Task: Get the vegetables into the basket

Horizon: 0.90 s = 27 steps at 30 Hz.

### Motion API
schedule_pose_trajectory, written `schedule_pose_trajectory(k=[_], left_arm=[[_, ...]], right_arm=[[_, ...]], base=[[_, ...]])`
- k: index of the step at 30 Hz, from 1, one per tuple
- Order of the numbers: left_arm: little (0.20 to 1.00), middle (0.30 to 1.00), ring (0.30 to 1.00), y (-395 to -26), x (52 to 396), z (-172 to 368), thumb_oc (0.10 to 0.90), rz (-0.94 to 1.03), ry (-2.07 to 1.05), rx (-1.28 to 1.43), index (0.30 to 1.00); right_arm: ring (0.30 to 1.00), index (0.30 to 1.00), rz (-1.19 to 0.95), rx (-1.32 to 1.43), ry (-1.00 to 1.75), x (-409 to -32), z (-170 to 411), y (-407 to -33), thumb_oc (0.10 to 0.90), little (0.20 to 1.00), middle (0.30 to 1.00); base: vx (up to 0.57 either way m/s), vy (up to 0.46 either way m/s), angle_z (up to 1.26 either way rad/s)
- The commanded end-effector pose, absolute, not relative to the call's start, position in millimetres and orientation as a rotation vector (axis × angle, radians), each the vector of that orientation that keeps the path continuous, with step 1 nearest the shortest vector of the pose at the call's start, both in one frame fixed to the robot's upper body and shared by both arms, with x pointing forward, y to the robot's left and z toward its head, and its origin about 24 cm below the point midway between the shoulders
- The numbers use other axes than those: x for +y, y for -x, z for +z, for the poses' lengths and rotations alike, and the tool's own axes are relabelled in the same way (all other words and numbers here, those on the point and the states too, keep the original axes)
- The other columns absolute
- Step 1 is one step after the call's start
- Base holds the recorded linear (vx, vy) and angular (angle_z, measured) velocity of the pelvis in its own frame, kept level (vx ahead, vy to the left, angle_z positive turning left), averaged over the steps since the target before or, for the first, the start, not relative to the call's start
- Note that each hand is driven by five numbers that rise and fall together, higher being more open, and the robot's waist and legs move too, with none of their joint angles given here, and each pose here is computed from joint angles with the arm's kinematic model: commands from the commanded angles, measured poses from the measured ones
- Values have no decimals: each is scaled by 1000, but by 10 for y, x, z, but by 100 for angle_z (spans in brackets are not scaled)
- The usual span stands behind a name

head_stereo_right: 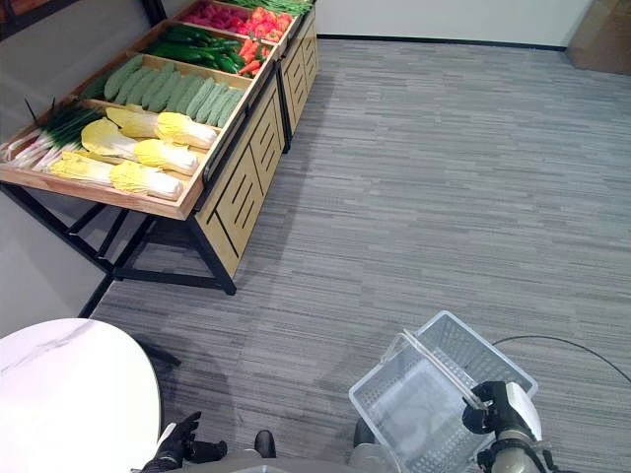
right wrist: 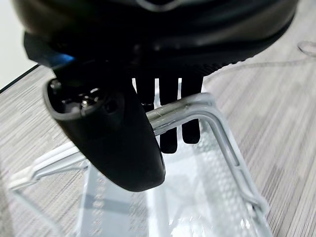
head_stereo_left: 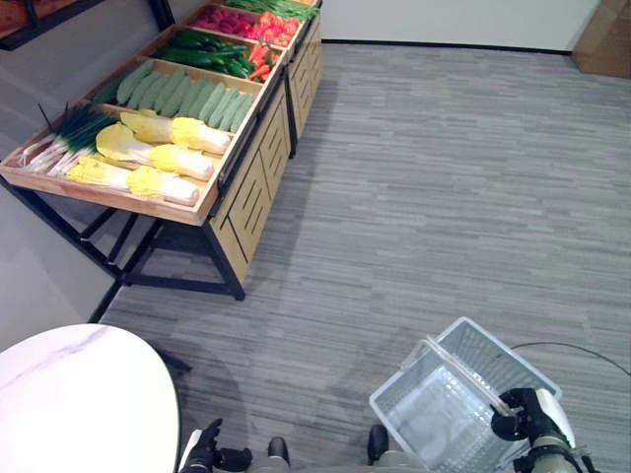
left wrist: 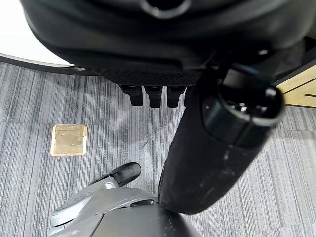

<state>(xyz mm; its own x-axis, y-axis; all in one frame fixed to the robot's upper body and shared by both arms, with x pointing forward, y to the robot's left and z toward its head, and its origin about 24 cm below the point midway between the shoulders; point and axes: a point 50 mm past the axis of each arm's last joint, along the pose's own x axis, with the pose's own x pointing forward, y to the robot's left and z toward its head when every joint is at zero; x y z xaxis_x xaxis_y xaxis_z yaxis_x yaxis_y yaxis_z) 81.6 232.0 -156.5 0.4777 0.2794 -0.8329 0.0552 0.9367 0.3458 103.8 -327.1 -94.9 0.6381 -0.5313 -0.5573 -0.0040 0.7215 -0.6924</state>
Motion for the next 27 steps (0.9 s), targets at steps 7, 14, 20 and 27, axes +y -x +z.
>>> schedule_pose_trajectory(k=[7, 14, 20, 27], left_arm=[[1000, 1000, 1000, -1124, 2424, -1457, 900, 131, -428, 979, 1000], [1000, 1000, 1000, -1305, 2453, -1366, 900, 149, -426, 906, 1000], [1000, 1000, 1000, -1293, 2512, -1380, 900, 174, -437, 935, 1000], [1000, 1000, 1000, -1135, 2474, -1452, 900, 179, -414, 989, 1000]], right_arm=[[300, 300, -528, 622, 674, -3473, -614, -1571, 400, 300, 300], [300, 300, -563, 701, 578, -3375, -793, -1508, 400, 300, 300], [300, 300, -532, 732, 592, -3318, -851, -1510, 400, 300, 300], [300, 300, -525, 808, 617, -3398, -912, -1350, 400, 300, 300]], base=[[21, 142, -6], [82, 125, -10], [270, -104, 0], [224, -147, 30]])
